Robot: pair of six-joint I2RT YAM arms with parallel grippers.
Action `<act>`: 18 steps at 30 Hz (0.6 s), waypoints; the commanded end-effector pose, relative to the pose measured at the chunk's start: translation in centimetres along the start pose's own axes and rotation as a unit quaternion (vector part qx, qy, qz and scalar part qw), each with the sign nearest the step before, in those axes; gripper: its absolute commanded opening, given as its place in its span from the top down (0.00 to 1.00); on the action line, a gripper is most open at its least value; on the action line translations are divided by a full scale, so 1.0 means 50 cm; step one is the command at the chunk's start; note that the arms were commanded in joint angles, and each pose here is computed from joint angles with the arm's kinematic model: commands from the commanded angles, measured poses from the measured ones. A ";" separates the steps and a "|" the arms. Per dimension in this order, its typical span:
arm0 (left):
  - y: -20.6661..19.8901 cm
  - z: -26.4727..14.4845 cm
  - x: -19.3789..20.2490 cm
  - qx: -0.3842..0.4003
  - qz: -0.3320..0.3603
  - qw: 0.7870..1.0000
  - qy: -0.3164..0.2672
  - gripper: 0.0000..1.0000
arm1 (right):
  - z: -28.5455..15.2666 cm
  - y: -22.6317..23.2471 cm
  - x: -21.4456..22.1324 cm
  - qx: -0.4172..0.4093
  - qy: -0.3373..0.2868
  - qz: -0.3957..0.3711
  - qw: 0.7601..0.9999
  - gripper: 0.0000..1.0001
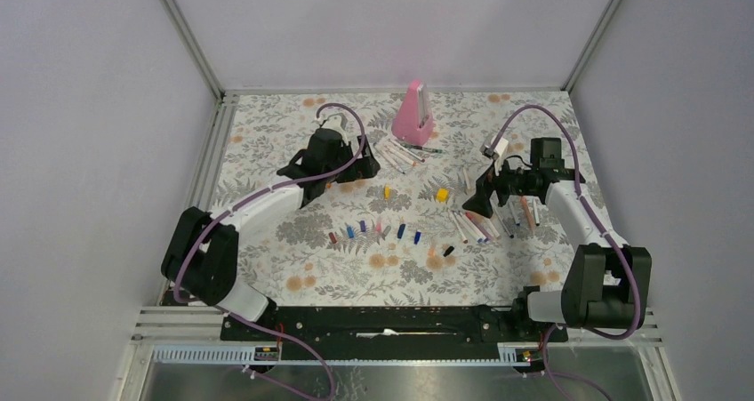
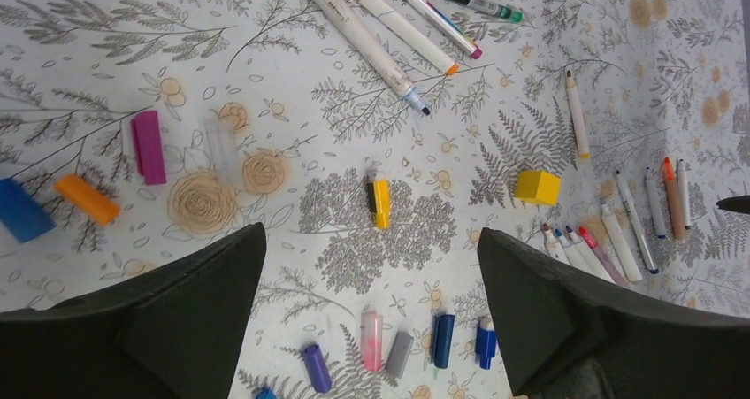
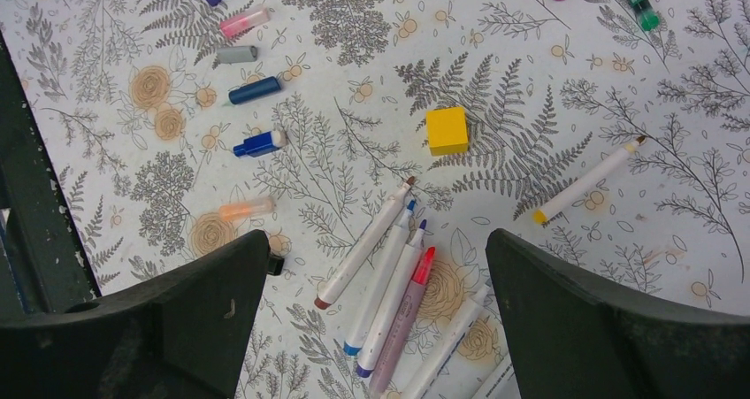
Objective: Open the pen caps
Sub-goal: Reset both arms
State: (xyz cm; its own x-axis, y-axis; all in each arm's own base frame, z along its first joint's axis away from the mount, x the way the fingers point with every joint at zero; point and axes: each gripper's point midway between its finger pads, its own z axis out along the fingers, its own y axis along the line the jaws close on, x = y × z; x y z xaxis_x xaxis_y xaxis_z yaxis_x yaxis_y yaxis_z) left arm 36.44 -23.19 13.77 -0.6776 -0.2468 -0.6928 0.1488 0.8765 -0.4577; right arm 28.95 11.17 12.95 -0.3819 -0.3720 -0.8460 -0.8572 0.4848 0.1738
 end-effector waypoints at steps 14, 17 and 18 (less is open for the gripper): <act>-0.039 0.061 -0.080 0.084 -0.049 0.995 -0.009 0.01 | -0.028 -0.050 0.018 0.046 -0.005 0.040 0.998 0.01; -0.043 0.046 -0.095 0.092 -0.052 0.994 -0.015 0.01 | -0.040 -0.063 0.011 0.064 -0.010 0.050 0.997 0.00; -0.044 0.038 -0.101 0.094 -0.052 0.994 -0.019 0.01 | -0.047 -0.068 0.006 0.073 -0.014 0.055 0.996 0.00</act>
State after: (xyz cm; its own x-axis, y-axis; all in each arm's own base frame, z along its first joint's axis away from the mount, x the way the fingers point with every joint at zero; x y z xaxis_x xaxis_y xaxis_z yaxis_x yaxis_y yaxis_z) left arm 39.65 -23.85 12.33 -0.7306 -0.3106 -0.6081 0.1278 0.8126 -0.5686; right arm 29.85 8.57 12.32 -0.4588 -0.3213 -0.8284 -0.7865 0.5806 0.2104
